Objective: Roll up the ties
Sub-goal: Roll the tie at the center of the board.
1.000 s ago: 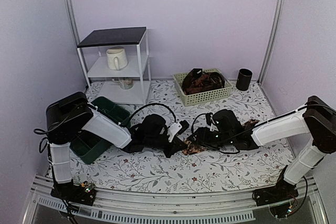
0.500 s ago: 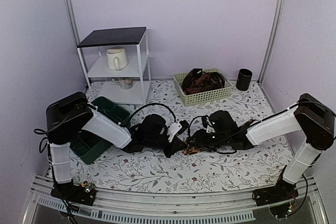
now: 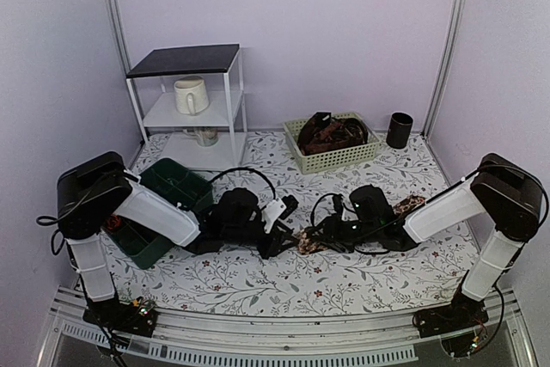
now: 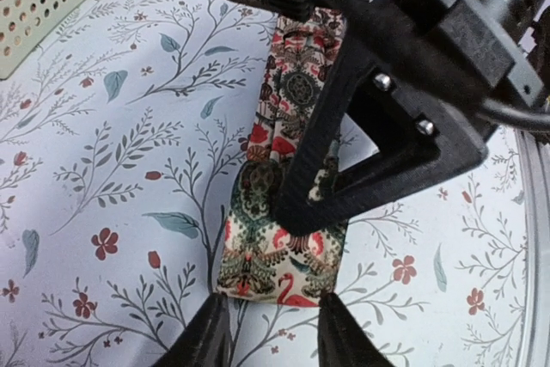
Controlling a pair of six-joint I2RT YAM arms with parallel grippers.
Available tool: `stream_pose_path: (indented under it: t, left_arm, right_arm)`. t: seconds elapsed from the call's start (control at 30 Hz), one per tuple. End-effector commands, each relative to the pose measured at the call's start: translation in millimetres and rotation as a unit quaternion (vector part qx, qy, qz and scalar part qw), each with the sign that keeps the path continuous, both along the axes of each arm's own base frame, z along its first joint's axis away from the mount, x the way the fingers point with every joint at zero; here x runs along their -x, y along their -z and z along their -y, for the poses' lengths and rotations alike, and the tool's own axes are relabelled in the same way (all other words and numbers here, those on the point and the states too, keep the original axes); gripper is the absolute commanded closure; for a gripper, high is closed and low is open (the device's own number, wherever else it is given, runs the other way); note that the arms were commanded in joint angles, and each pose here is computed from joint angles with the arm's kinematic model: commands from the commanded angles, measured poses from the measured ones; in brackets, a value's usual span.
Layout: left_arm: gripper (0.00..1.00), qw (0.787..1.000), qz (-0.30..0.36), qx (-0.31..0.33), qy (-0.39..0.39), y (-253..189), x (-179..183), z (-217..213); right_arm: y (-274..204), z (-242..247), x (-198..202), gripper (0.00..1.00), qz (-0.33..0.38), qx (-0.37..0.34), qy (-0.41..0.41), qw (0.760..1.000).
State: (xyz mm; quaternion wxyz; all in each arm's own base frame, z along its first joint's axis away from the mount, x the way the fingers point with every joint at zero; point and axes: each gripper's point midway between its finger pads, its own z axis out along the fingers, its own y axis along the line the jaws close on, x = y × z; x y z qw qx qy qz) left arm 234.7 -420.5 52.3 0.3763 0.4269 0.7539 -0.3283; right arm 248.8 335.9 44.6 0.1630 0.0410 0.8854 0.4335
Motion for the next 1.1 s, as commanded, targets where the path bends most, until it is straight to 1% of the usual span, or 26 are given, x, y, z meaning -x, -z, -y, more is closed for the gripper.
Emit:
stream_pose_path:
  t: [0.0,0.13,0.23,0.43,0.5,0.57,0.67,0.7,0.83,0.93,1.07]
  left_arm:
    - [0.62,1.0,0.021,0.013,-0.001,-11.8,1.1,-0.6]
    - [0.59,1.0,0.021,0.014,0.002,-10.6,1.2,2.9]
    - [0.59,1.0,0.02,0.013,0.001,-7.9,-0.9,5.6]
    - [0.59,1.0,0.023,0.014,0.007,-6.8,-4.3,12.8]
    - [0.56,1.0,0.026,0.013,0.01,-5.0,-4.4,13.7]
    - [0.52,0.999,0.03,0.011,0.014,-3.2,-4.3,14.5]
    - [0.45,0.999,0.035,0.014,0.018,-4.0,-4.6,16.1]
    - [0.44,0.999,0.038,0.014,0.018,-4.9,-5.4,17.0]
    - [0.46,0.999,0.043,0.007,0.019,-4.7,-9.1,21.0]
    - [0.51,0.999,0.044,0.012,0.018,-9.5,-11.5,24.0]
    - [0.52,0.999,0.044,0.014,0.022,-11.1,-10.9,25.8]
  right_arm:
    - [20.9,14.6,4.0,0.67,-0.032,0.001,0.014,0.999]
    - [20.5,25.2,-0.3,0.64,-0.025,0.01,0.029,0.999]
    - [21.2,28.5,-2.3,0.59,-0.022,0.021,0.03,0.999]
    - [18.4,31.9,-4.2,0.59,-0.014,0.026,0.035,0.999]
    - [15.1,32.8,-5.4,0.59,-0.009,0.029,0.036,0.999]
    - [12.0,34.1,-6.4,0.56,-0.005,0.033,0.038,0.999]
    - [9.2,36.3,-7.0,0.54,0.0,0.037,0.04,0.999]
    - [8.9,36.8,-7.1,0.54,0.001,0.038,0.04,0.998]
    - [8.9,38.0,-8.2,0.54,0.002,0.043,0.043,0.998]
    - [10.4,38.7,-7.5,0.57,0.001,0.046,0.042,0.998]
    - [16.0,40.7,-6.6,0.63,-0.002,0.054,0.042,0.998]
